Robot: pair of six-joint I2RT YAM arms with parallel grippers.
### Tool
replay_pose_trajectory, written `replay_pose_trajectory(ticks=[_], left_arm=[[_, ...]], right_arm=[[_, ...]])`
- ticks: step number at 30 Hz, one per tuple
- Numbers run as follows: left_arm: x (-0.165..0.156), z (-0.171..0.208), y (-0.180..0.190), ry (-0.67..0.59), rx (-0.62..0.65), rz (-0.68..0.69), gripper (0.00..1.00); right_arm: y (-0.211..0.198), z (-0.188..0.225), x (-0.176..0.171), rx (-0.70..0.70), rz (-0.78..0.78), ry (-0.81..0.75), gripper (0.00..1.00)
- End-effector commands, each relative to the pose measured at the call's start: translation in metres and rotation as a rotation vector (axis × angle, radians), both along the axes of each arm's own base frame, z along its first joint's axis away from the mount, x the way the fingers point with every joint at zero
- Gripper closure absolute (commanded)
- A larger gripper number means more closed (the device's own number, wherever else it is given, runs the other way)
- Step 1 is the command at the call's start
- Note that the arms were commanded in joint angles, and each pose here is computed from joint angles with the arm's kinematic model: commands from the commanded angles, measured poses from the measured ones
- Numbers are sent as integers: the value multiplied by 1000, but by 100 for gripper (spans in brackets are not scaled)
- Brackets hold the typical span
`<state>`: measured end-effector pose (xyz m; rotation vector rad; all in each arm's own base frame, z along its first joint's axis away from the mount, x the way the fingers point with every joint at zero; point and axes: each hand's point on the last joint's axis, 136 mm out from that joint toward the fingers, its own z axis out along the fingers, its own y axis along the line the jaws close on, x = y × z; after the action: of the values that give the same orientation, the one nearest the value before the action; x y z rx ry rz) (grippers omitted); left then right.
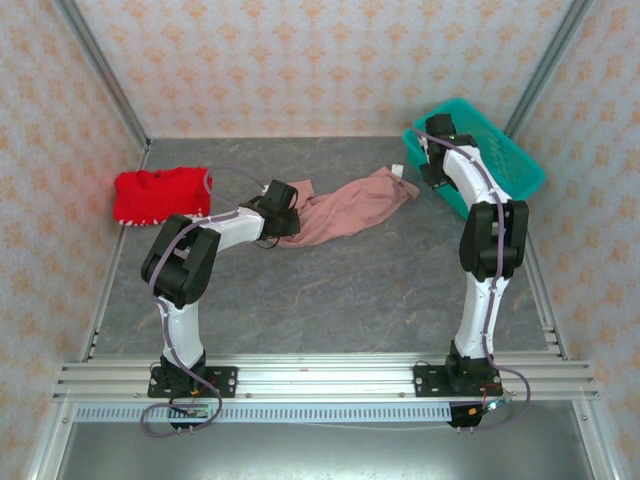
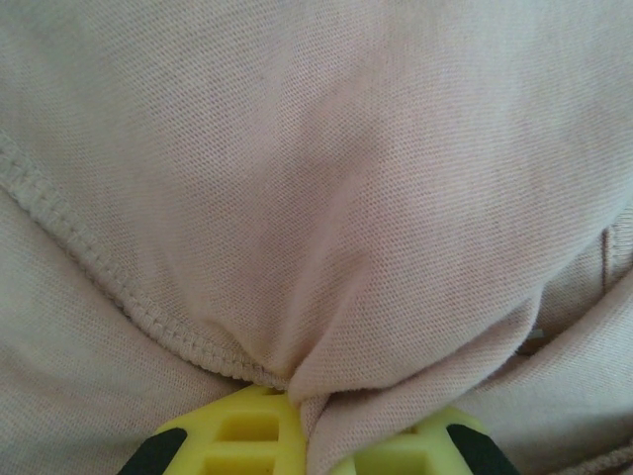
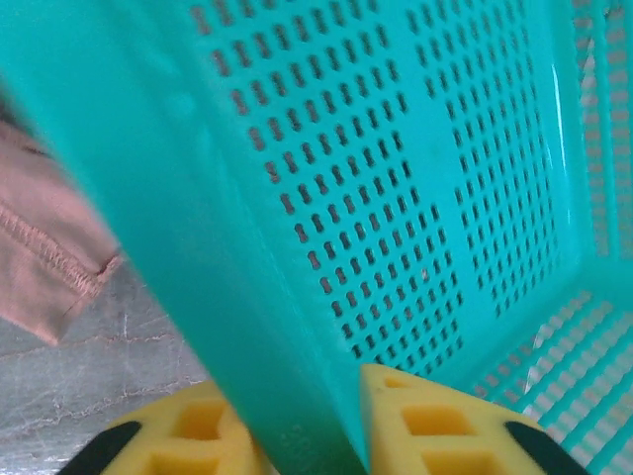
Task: Fold the inside-out t-shirt
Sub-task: Rotate the basket at the top-right of the table.
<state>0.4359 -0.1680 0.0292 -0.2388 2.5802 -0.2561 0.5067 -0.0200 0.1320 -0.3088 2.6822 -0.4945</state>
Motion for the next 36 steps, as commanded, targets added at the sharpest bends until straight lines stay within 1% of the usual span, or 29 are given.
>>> replay_pose_trajectory(ticks=[1, 4, 7, 8, 9, 12, 16, 19, 24, 30, 33, 35, 36], left_arm=[[-4, 2, 9, -3, 34, 1, 95], [-5, 2, 9, 0, 34, -2, 95], [-6, 1, 10, 2, 41, 0, 95], [-6, 1, 10, 1, 43, 1, 95], [-4, 14, 10, -25, 32, 1, 95], [-3, 17, 10, -30, 35, 1, 95], [-3, 22, 12, -40, 41, 2, 95], [-4, 27, 13, -49, 47, 3, 96], [-6, 28, 16, -50, 55, 9, 97], [-4, 29, 16, -49, 54, 9, 97], [-3, 33, 16, -52, 54, 8, 97], [-1, 39, 16, -61, 55, 5, 98], [-1, 43, 17, -67, 56, 5, 99]], right_arm=[[-8, 2, 0, 28, -114, -8, 79], [-25, 1, 6, -32, -198, -18, 81], [-40, 1, 9, -50, -276, -11, 83], [-43, 3, 11, -52, -290, -16, 83], [-46, 1, 13, -57, -298, -18, 83], [-54, 3, 21, -81, -312, -34, 84], [-72, 7, 32, -150, -331, -43, 84], [-83, 11, 41, -200, -322, -53, 84], [-79, 12, 57, -197, -248, -66, 86], [-76, 2, 69, -212, -184, -58, 86], [-82, 1, 73, -254, -182, -60, 82], [-81, 9, 73, -239, -196, -76, 71], [-76, 13, 72, -213, -200, -84, 64]])
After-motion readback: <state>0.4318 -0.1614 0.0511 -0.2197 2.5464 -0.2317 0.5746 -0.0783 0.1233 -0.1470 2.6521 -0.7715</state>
